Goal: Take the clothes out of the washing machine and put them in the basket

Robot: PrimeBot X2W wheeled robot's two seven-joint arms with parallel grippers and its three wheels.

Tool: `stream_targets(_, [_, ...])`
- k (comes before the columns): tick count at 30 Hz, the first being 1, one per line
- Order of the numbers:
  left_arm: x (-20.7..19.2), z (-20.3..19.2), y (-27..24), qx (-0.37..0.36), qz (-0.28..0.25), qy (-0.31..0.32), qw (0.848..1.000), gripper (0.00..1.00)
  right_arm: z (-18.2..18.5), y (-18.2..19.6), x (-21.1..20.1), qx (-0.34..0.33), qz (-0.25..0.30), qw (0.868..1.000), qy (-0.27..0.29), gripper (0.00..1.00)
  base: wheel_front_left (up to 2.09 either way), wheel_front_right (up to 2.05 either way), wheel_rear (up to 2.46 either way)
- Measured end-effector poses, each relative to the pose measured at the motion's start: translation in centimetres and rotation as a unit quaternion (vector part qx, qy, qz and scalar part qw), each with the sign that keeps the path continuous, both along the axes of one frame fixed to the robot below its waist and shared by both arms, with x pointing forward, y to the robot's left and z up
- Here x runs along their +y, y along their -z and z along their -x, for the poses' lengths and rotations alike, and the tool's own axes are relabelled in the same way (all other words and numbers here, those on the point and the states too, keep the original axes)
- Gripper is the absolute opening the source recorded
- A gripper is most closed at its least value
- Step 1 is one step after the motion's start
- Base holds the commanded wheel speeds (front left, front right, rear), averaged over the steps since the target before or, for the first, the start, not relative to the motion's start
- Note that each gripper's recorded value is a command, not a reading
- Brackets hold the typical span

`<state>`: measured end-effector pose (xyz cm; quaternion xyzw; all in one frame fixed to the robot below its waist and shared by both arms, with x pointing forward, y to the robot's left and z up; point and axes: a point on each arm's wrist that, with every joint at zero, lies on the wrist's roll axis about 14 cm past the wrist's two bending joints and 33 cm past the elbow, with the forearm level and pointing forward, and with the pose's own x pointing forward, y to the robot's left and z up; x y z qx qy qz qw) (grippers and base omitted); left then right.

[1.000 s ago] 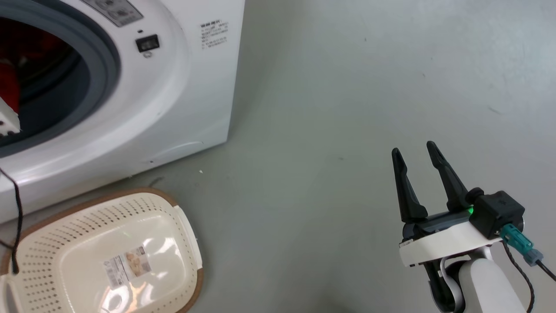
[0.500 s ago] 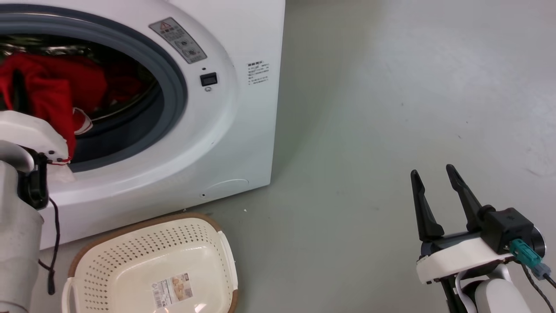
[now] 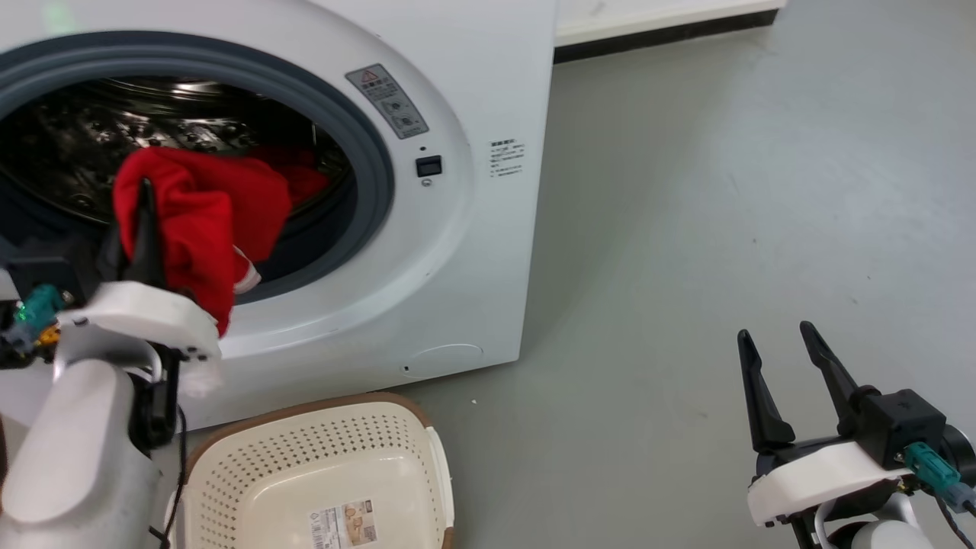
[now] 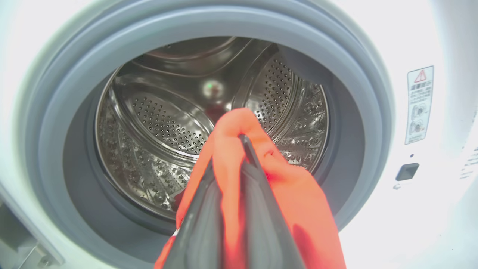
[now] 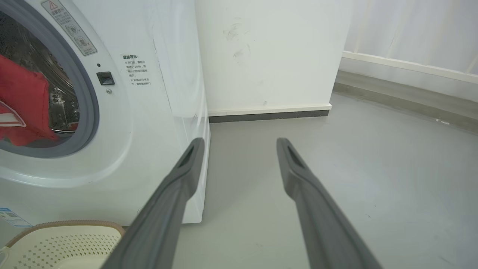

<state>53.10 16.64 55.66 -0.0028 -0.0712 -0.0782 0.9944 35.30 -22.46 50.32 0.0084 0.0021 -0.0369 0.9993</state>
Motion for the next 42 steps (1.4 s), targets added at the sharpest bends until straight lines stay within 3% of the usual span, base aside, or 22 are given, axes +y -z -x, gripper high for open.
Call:
stream_targets(8, [-0.1,4.7,-2.7,-0.040,0.002,0.001,0.999,0.00,-0.5,-0.9,1.4,-0.007,0.007,1.000,-0.024,1.00,0.00,0.00,0.00])
stream_targets(19, [-1.2,10.6,-2.5,-0.030,0.005,0.006,1.000,0.00,-1.1,-0.5,3.3,0.005,0.008,0.999,-0.053,1.00,0.00,0.00,0.00])
stream_targets(27, [-2.1,13.4,5.3,0.098,0.024,0.011,0.995,0.00,-2.3,-0.3,4.0,0.007,0.006,0.998,-0.065,1.00,0.00,0.00,0.00])
stream_targets(33, [-2.3,14.5,13.5,0.207,0.029,0.014,0.978,0.00,-3.9,0.0,4.1,0.008,0.009,0.998,-0.067,1.00,0.00,0.00,0.00])
stream_targets(42, [-1.9,13.0,22.7,0.310,0.022,0.019,0.950,0.00,-6.0,2.7,3.0,0.035,0.011,0.998,-0.052,1.00,0.00,0.00,0.00])
